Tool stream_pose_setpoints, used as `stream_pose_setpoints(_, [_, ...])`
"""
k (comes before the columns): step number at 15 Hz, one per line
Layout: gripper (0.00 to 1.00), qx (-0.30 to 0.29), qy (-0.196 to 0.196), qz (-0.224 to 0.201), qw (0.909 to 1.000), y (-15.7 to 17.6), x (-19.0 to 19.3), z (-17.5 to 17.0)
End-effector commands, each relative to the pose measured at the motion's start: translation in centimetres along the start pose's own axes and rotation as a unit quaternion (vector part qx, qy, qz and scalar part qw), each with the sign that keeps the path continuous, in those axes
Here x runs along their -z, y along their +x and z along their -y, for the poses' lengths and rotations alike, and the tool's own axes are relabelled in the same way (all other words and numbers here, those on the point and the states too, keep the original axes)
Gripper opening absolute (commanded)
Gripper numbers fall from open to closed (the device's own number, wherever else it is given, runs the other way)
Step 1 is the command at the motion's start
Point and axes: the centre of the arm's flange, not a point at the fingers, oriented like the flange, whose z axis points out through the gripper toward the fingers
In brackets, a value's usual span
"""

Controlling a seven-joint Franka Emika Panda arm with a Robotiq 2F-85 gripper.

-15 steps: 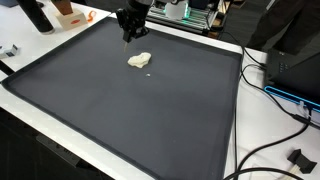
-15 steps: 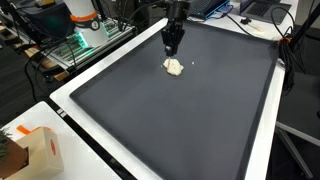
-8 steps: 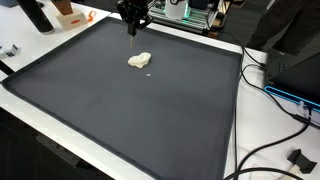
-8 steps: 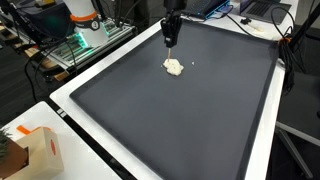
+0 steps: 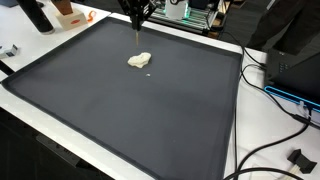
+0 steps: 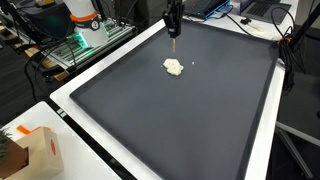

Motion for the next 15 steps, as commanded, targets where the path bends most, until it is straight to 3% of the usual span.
stream_pose_setpoints(1, [0.03,0.02,0.019,0.011,0.9996,-1.7,1.5,-0.7])
stream_pose_setpoints(8, [0.03,0.024,0.036,0.004,0.999,-2.5,2.5,-0.7])
stream_pose_setpoints(9, [0.13,0.006,0.038,-0.005,0.9993,-1.4,1.5,-0.1])
stream_pose_setpoints(15, [0.13,0.008,0.041,-0.005,0.9991,-1.6,1.5,0.0])
